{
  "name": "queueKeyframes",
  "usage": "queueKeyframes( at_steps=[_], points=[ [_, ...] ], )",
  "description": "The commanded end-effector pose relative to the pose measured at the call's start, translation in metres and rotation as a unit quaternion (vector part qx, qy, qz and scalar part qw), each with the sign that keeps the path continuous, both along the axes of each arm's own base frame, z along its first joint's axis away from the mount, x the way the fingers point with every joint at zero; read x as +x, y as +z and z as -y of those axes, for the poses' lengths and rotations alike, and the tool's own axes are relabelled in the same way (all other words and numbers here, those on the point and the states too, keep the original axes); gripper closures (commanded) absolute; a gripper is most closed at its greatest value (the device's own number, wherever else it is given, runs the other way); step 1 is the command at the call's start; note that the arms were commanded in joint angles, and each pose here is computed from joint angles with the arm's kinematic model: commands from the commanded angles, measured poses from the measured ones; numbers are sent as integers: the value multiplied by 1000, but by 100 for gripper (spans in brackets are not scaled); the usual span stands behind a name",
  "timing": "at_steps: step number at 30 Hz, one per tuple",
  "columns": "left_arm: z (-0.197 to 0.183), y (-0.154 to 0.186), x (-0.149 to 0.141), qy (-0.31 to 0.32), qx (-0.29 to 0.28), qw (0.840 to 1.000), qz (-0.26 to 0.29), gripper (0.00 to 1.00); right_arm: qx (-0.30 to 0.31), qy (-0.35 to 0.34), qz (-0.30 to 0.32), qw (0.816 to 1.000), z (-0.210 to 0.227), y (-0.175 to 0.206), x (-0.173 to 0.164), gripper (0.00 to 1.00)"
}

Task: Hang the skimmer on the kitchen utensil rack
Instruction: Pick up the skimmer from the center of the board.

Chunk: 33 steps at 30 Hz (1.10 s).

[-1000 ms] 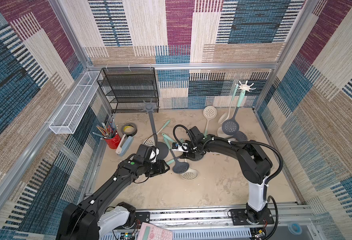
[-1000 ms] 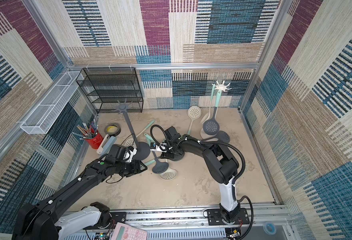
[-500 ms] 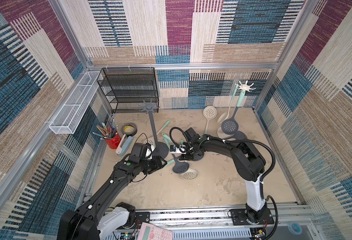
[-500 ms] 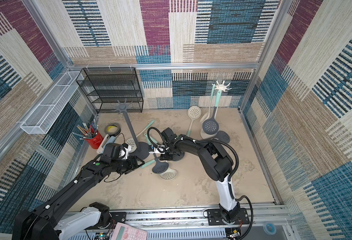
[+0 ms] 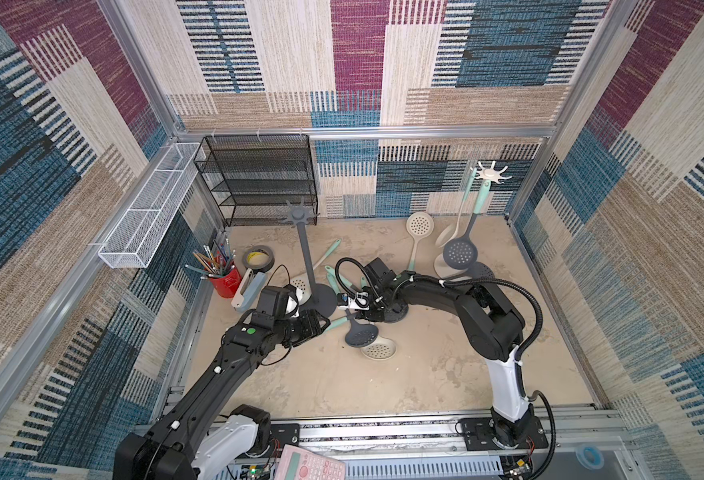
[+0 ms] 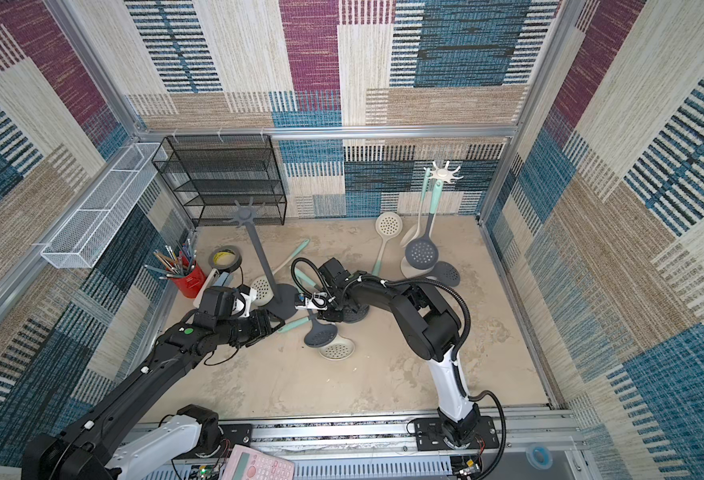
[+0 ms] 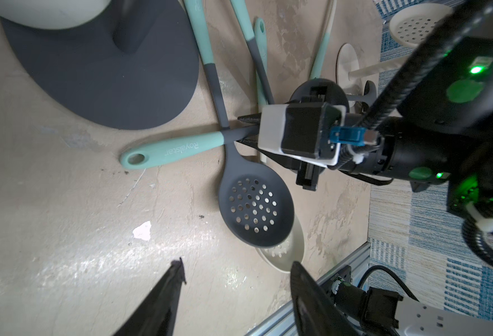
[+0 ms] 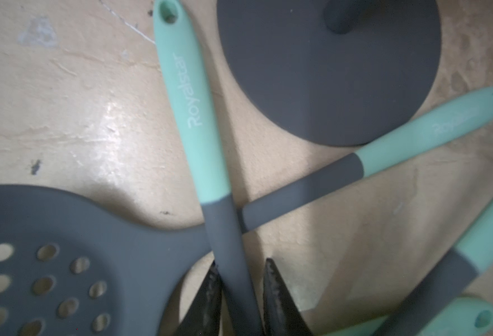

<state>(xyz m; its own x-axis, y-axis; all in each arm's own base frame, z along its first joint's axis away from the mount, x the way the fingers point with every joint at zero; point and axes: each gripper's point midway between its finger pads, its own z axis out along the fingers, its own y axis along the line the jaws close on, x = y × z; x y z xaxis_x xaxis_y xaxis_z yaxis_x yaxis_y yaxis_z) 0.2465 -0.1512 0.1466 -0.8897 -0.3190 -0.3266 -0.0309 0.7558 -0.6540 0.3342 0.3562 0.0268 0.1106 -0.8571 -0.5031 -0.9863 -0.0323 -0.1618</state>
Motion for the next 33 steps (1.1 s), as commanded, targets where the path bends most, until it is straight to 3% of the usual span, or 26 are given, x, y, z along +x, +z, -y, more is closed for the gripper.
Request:
queueKeyframes(
  at_steps=[1, 7, 18, 33],
  points=[
    [-5, 10, 2, -1, 11, 1000, 29, 39, -22, -6, 18, 1000, 7, -3, 4, 76],
    [-6, 21, 0, -10, 16, 999, 50, 39, -10, -10, 35, 999, 6, 12, 5, 86],
    [-6, 29, -1, -12, 14, 997, 69, 39, 45, -24, 76, 996, 5, 58, 2, 91],
    [13, 58, 11, -11, -73, 991, 113, 43, 155, -95, 131, 975, 24, 117, -14, 93]
  ],
)
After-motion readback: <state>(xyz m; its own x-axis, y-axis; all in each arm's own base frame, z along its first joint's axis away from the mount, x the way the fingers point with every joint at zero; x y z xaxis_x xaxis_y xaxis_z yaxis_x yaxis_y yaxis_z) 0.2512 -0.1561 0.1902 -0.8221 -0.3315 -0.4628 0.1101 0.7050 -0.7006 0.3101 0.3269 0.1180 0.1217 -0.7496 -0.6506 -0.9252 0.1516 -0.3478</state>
